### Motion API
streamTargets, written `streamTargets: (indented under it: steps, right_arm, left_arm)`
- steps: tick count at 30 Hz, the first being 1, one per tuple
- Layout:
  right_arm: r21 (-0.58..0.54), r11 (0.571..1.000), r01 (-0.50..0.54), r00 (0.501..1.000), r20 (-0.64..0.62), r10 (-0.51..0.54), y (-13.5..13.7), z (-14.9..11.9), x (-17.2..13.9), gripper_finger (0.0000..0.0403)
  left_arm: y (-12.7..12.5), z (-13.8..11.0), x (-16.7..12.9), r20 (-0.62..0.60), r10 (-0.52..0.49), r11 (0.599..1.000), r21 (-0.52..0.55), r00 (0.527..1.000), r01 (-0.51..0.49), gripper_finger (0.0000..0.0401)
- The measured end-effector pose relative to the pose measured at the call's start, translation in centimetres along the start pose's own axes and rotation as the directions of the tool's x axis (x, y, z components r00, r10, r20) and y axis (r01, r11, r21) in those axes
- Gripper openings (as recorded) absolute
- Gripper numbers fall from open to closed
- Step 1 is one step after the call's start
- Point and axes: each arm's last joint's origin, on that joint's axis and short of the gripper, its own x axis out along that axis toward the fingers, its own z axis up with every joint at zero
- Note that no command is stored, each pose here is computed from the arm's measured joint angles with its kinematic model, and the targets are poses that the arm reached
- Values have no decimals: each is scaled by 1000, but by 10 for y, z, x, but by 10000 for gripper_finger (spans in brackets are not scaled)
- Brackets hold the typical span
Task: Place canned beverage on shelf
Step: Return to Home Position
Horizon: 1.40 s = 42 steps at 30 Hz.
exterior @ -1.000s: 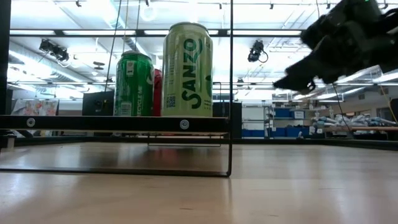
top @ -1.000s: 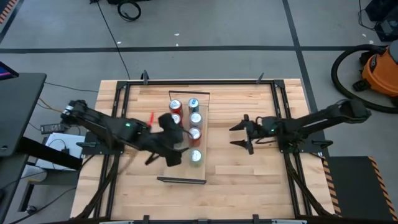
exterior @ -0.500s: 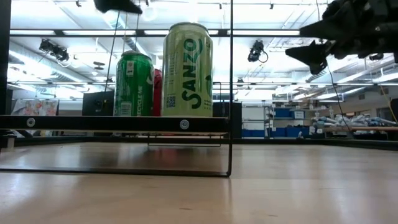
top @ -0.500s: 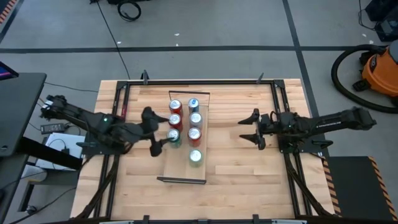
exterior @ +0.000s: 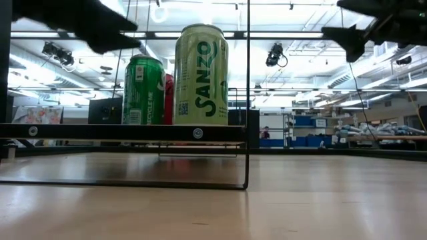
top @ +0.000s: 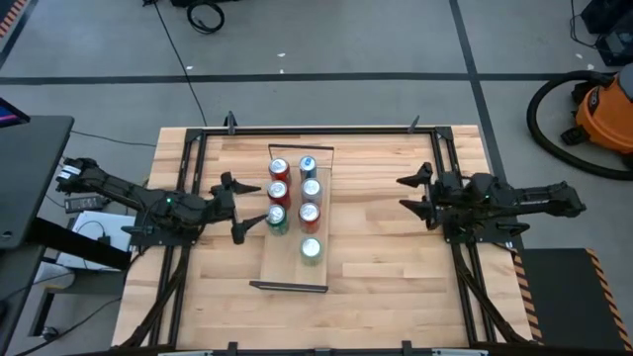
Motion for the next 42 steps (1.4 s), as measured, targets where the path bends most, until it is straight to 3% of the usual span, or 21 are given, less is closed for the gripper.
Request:
streamTargets:
  steps: [7,15,23,31,42]
  right_arm:
    - [12,999,42,993,110,-43,-1,11,-16,318]
    - [111,994,2,998,67,-9,-1,8,-21,318]
    - [187,982,-2,998,59,-9,-1,7,-20,318]
    - [228,973,46,997,43,-58,-3,5,-20,318]
    - [217,975,47,997,49,-59,-3,6,-20,318]
  left_arm:
    - [7,-32,-13,26,-47,999,-12,999,47,386]
    - [13,-43,-35,128,-132,991,-12,983,135,386]
    - [16,-73,-44,198,-171,982,-48,965,184,386]
    - [15,-74,-48,209,-200,975,-52,957,215,386]
    - [15,-73,-48,218,-197,957,-167,956,235,386]
